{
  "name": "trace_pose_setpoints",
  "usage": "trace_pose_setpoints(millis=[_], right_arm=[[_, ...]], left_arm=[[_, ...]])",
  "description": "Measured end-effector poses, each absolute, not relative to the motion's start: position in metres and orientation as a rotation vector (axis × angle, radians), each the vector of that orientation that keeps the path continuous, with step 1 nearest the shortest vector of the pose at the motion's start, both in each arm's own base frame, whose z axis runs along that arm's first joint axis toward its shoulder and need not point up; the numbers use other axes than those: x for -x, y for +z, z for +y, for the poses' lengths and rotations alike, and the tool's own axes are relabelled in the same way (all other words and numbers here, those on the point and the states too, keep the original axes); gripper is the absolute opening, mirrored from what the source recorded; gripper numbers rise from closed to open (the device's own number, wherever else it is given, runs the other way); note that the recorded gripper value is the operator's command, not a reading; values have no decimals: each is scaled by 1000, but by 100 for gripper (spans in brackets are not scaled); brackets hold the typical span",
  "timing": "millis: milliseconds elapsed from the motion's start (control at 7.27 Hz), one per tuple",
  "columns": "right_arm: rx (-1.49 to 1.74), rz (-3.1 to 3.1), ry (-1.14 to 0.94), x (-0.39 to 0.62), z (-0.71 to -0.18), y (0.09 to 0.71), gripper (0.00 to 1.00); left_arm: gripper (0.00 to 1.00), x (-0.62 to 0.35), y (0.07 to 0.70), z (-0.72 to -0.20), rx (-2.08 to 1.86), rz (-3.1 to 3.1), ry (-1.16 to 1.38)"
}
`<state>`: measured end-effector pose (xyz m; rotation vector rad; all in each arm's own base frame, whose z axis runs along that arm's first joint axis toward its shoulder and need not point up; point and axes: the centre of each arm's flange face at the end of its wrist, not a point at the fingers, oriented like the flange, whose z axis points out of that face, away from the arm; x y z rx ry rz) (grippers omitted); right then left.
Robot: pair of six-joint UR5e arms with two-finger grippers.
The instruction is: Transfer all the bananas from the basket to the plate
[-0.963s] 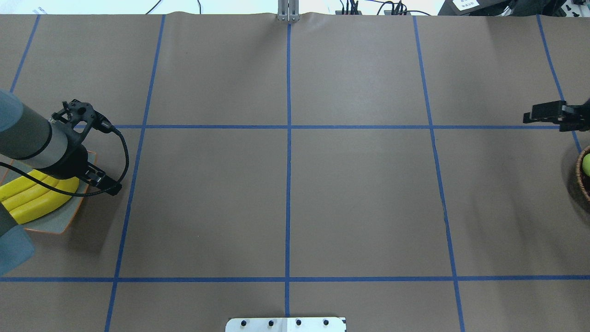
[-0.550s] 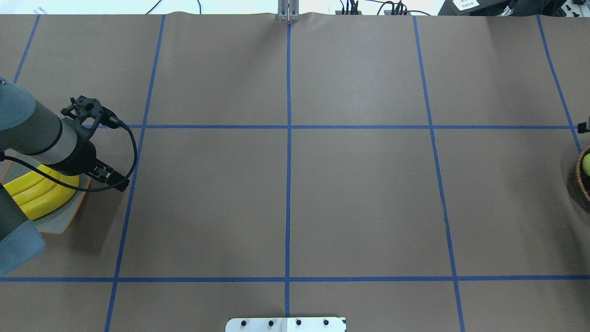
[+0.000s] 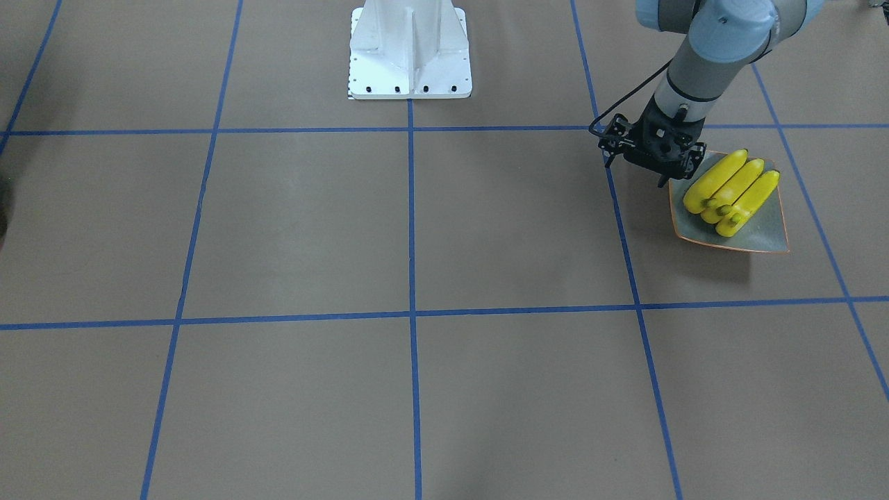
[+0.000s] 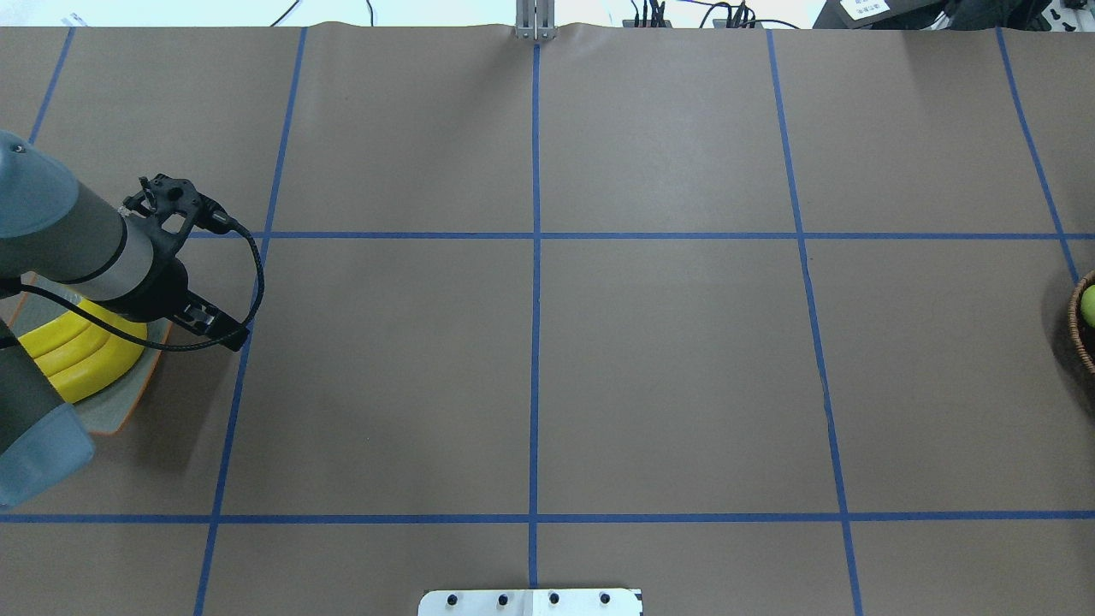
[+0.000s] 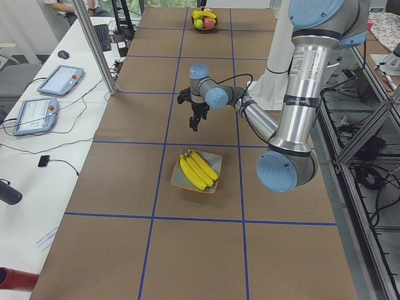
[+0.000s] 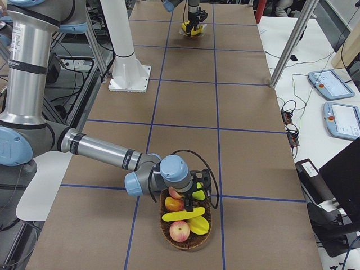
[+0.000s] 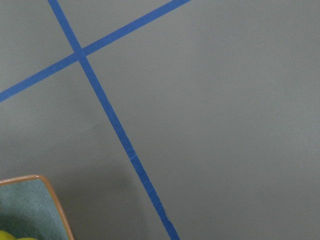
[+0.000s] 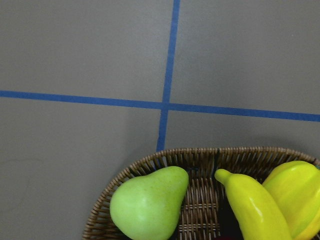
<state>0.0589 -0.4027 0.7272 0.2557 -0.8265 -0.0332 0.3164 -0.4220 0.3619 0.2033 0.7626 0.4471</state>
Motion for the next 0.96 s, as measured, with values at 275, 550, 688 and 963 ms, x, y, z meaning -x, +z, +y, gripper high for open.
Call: trace_pose_setpoints(millis=[275, 550, 688, 963], right_arm=[[-242, -885, -70, -70, -384, 762, 100], [-225, -929, -68, -73, -373, 780, 100], [-216, -939, -63, -74, -371, 786, 100], [-207, -943, -60, -74, -370, 792, 100]], left_arm=[[98, -316, 362, -423, -204, 762, 445], [98, -316, 362, -423, -204, 762, 445], [98, -316, 362, -423, -203, 762, 444], [98, -315, 362, -423, -204, 762, 444]])
